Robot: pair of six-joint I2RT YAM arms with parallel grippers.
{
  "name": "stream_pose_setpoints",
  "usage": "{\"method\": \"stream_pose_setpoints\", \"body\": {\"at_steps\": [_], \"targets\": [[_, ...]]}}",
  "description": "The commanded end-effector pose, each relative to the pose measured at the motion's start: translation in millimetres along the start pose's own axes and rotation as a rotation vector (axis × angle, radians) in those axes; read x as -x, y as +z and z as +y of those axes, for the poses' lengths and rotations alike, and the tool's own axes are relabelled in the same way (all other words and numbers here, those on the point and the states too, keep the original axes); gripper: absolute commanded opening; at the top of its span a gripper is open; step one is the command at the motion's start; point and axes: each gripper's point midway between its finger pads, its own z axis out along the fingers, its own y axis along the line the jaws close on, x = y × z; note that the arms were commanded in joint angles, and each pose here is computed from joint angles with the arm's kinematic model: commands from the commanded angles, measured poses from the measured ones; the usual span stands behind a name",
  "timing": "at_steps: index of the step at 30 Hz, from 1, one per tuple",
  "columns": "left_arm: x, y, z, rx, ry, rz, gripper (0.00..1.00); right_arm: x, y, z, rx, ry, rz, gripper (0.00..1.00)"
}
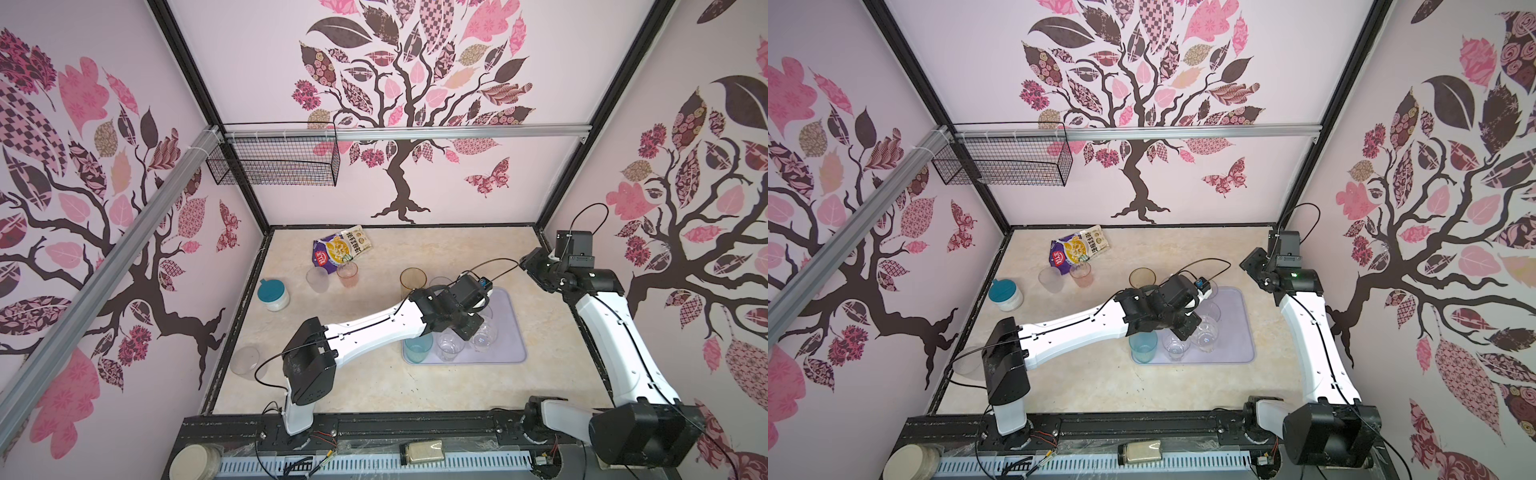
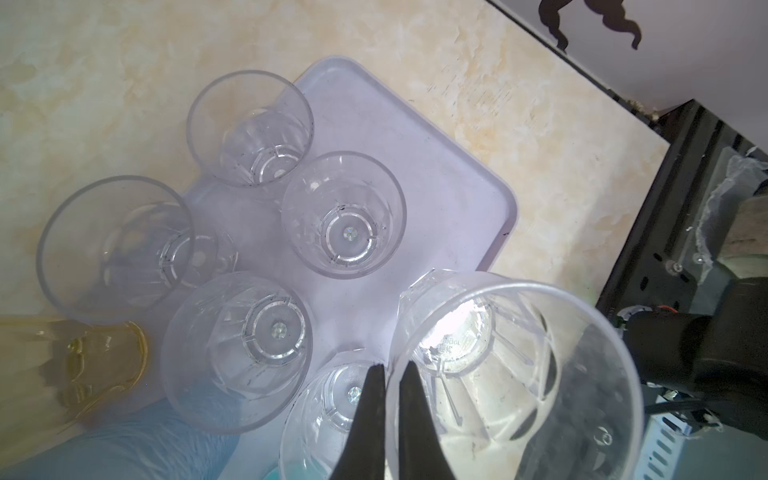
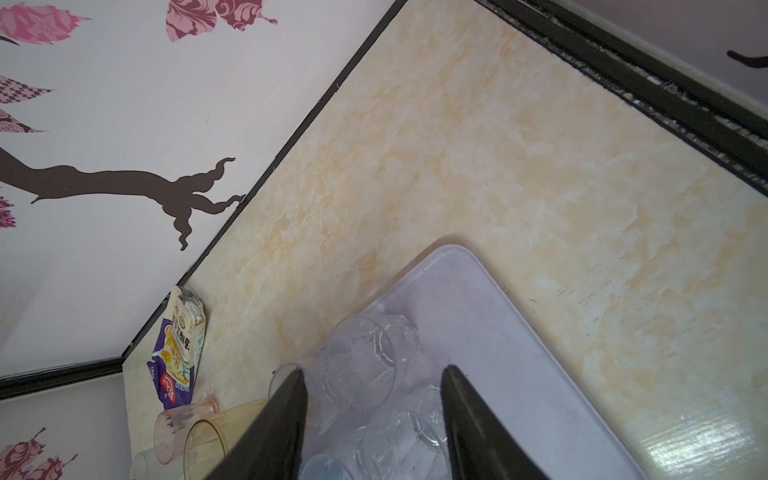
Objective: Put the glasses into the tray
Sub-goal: 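Carry the clear glass over the tray with the left gripper while the right withdraws, then lower the clear glass onto the tray and open the left gripper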
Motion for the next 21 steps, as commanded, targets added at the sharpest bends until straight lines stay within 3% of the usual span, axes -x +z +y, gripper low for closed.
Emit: {"method": "stream_pose_setpoints", "body": {"at_steps": [1,13,21], "targets": [[7.4,4.5,-8.7,0.003,0.007,-0.029,0.0,4.5,-8.5,0.9,0.009,-0.005,-0.024,0.55],[-21.6,41.3,-10.7,0.07,0.076,0.046,0.0,-5.4,4.1,4.0,0.042,0.008,0.022,0.55],[-19.7,55.5,-7.4,0.095,0.082,0.035,0.0,-12.1,9.8,3.2,0.053,0.01,0.046,0.55]]}}
